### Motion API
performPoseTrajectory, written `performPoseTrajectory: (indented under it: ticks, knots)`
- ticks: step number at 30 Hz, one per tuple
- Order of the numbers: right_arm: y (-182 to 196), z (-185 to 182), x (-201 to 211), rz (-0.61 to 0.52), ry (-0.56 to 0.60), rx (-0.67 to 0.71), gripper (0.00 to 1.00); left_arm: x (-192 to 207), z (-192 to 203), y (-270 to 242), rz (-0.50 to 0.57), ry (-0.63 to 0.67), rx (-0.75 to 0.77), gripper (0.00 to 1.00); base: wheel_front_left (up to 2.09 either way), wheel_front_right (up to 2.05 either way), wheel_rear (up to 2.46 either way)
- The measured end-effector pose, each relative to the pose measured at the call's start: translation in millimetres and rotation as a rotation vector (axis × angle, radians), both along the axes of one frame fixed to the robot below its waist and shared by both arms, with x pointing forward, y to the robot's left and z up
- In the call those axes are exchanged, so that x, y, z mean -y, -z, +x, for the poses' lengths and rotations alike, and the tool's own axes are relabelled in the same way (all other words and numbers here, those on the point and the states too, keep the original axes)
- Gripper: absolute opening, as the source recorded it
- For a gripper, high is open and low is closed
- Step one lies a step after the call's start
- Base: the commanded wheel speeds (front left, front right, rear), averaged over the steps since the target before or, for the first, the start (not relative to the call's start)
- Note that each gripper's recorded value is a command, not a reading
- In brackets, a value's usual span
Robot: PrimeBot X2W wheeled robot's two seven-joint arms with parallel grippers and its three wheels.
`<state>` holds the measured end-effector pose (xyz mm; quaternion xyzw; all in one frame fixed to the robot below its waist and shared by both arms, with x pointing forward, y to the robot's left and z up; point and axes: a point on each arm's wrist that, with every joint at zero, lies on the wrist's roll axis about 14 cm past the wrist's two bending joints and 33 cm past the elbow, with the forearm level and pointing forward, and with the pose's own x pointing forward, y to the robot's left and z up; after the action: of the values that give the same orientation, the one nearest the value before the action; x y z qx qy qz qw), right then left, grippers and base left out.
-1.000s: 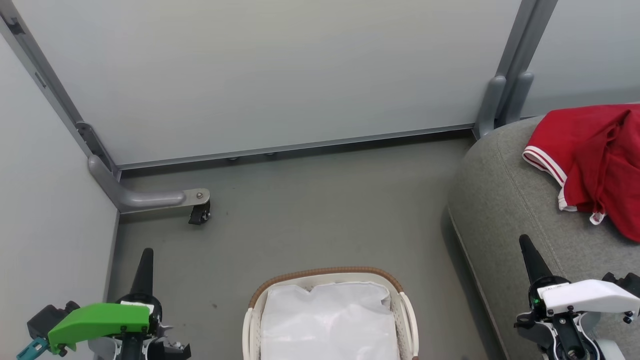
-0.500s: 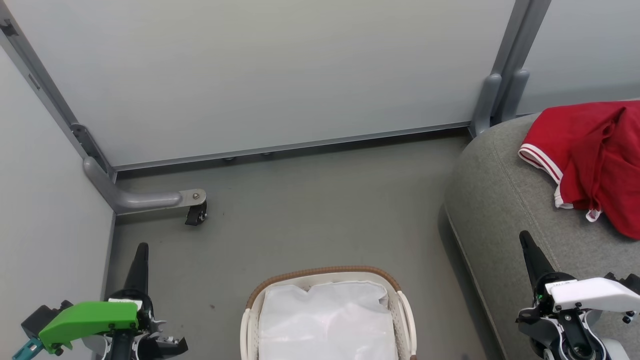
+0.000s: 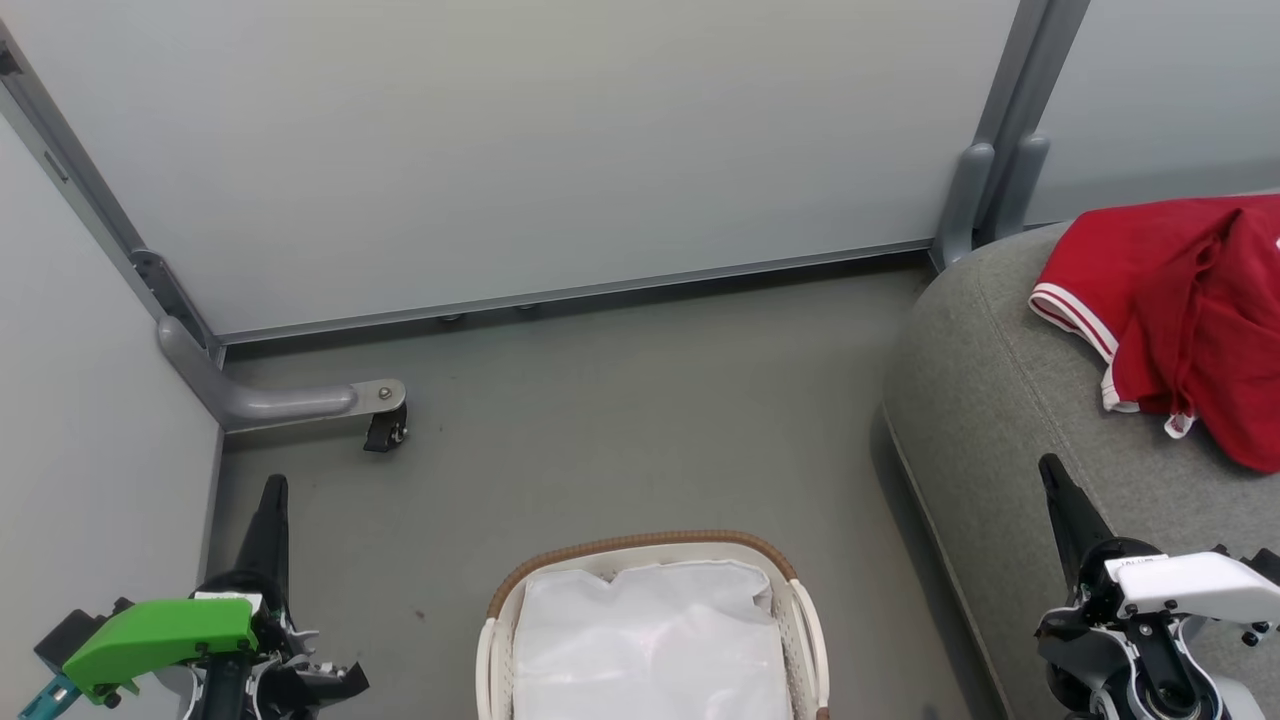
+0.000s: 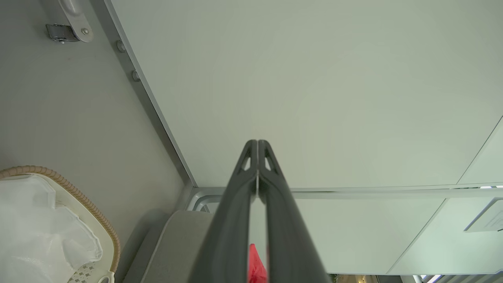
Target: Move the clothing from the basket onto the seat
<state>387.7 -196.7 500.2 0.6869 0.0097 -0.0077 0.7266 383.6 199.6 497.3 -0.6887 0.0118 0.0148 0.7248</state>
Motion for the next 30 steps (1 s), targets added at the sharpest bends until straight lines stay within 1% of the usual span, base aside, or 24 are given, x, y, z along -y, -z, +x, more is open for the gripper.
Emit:
performPoseTrajectory:
  ticks: [10, 30]
  knots:
    - [-3.4, -0.2, 2.2, 0.062, 0.002, 0.014, 0.00, -0.4, 3.9, -6.5, -0.054, 0.003, 0.026, 0.00, 0.00, 0.00, 0.00]
    - [-3.7, -0.1, 2.3, 0.062, 0.002, 0.015, 0.00, -0.5, 3.9, -6.6, -0.054, 0.003, 0.026, 0.00, 0.00, 0.00, 0.00]
